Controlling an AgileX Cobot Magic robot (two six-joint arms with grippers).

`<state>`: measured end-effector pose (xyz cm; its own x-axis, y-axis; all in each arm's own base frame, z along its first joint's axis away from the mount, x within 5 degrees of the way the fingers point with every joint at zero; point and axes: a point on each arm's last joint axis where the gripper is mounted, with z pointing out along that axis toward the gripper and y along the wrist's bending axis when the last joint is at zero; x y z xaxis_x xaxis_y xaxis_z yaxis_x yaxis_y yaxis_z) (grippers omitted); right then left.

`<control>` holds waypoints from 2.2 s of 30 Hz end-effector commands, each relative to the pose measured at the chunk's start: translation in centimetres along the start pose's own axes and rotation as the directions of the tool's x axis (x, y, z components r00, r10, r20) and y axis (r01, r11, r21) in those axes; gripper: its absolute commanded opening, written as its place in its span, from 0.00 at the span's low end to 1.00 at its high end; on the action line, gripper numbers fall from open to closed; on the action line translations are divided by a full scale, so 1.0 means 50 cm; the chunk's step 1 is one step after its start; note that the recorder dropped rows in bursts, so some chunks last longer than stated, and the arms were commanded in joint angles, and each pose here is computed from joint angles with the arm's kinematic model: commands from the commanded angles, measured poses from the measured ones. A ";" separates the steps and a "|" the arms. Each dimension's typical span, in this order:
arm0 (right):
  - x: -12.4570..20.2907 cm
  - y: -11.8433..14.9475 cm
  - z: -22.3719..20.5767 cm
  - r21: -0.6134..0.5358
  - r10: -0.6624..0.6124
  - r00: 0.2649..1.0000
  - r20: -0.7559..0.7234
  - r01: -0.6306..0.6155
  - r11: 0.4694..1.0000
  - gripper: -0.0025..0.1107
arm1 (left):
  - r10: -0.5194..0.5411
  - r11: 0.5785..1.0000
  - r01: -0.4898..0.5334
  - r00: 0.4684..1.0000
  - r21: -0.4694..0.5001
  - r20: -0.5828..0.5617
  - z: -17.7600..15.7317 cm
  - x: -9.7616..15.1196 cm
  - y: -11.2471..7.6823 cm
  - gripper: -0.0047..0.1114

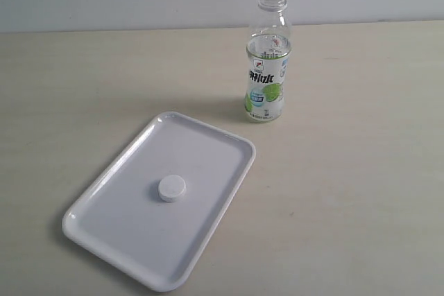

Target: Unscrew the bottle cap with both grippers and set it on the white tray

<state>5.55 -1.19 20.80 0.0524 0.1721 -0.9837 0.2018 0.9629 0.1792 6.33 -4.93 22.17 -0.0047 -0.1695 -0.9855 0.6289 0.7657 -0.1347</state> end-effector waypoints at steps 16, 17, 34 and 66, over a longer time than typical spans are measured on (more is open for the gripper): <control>0.003 -0.001 -0.001 0.006 0.005 1.000 -0.001 -0.005 1.000 0.02 | 0.088 0.996 -0.087 0.993 -0.009 0.073 -0.016 -0.011 0.002 0.04; 0.003 -0.001 -0.001 0.006 0.005 1.000 -0.001 -0.005 1.000 0.02 | 0.108 0.994 -0.106 0.990 -0.024 0.089 -0.022 -0.014 0.003 0.04; 0.003 -0.001 -0.001 0.006 0.004 1.000 -0.001 -0.004 1.000 0.02 | 0.173 0.843 -0.195 0.981 -0.501 -0.092 -0.065 0.013 0.057 0.04; 0.003 -0.001 -0.001 0.006 0.006 1.000 -0.001 -0.006 1.000 0.02 | 0.066 0.836 -0.081 0.997 -0.543 -0.047 -0.068 0.016 0.062 0.04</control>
<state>5.55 -1.19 20.77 0.0502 0.1799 -0.9824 0.2017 0.9615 0.1864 5.66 -0.58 20.69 -0.0012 -0.0855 -0.9963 0.1063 0.9907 -0.0851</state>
